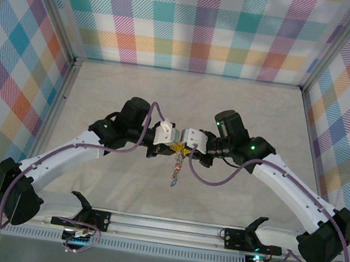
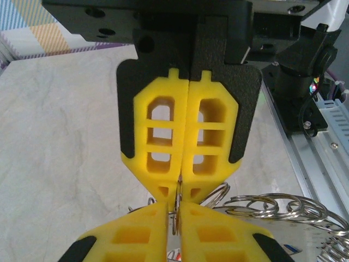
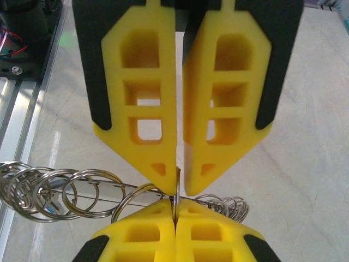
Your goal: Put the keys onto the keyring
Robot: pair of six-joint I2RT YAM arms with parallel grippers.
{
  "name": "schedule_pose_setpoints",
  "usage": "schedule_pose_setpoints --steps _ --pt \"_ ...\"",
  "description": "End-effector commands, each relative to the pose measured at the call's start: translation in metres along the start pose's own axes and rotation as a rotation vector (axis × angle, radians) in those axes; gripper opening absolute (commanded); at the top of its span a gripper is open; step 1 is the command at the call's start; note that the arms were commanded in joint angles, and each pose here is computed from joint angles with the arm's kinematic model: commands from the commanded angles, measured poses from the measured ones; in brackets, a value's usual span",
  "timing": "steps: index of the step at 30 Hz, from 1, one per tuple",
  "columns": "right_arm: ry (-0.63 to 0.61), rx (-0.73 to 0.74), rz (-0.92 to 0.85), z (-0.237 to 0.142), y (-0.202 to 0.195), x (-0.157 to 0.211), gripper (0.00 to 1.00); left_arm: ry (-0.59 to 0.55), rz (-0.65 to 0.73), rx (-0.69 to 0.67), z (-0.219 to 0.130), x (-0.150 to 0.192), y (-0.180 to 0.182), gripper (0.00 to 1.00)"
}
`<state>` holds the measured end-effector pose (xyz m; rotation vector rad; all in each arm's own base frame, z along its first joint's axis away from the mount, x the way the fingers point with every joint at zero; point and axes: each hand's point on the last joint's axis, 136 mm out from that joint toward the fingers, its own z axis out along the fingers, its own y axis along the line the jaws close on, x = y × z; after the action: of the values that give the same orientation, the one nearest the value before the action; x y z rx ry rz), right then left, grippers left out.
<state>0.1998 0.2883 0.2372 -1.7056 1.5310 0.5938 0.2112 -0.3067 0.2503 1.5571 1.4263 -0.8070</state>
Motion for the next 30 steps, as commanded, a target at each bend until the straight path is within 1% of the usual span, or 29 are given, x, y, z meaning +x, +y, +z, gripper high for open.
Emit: schedule_pose_setpoints --steps 1,3,5,6,9,10,12,13,16,19,20,24,30 --pt "-0.093 -0.002 -0.032 -0.005 -0.005 -0.027 0.0 0.01 0.02 0.021 -0.002 -0.002 -0.001 0.13" --pt "-0.093 -0.002 -0.031 -0.005 -0.005 -0.027 0.0 0.019 0.023 0.023 -0.001 0.0 -0.002 0.12" --pt "-0.093 0.002 -0.032 -0.006 -0.005 -0.027 0.0 0.026 0.026 0.03 -0.001 0.001 -0.003 0.02" --pt "-0.09 0.001 -0.029 -0.006 -0.005 -0.026 0.0 0.028 0.027 0.036 -0.001 0.002 -0.003 0.0" --pt "-0.089 0.006 -0.026 -0.006 -0.005 -0.025 0.0 0.022 0.033 0.04 -0.001 0.0 -0.003 0.0" --pt "-0.09 0.012 -0.026 -0.007 -0.005 -0.024 0.05 0.013 0.031 0.04 -0.001 -0.002 -0.003 0.0" --pt "-0.088 0.036 -0.026 -0.007 -0.005 -0.019 0.22 -0.014 0.024 0.046 -0.001 -0.008 -0.003 0.0" --pt "-0.095 0.053 -0.028 -0.008 -0.006 -0.017 0.25 -0.034 0.016 0.064 -0.002 -0.011 -0.005 0.0" --pt "-0.13 0.089 -0.003 -0.015 -0.007 -0.013 0.3 -0.076 -0.011 0.102 -0.003 -0.018 -0.007 0.0" --pt "-0.138 0.104 0.008 -0.021 -0.006 -0.01 0.3 -0.102 -0.039 0.11 -0.005 -0.021 -0.006 0.0" --pt "-0.137 0.106 0.01 -0.023 -0.005 -0.008 0.3 -0.129 -0.023 0.095 -0.006 -0.026 -0.002 0.0" --pt "-0.14 0.096 0.014 -0.029 0.001 -0.007 0.21 -0.158 -0.035 0.078 -0.008 -0.029 0.003 0.0" --pt "-0.157 0.085 0.024 -0.029 0.004 -0.01 0.14 -0.17 -0.058 0.075 -0.008 -0.031 0.004 0.0"
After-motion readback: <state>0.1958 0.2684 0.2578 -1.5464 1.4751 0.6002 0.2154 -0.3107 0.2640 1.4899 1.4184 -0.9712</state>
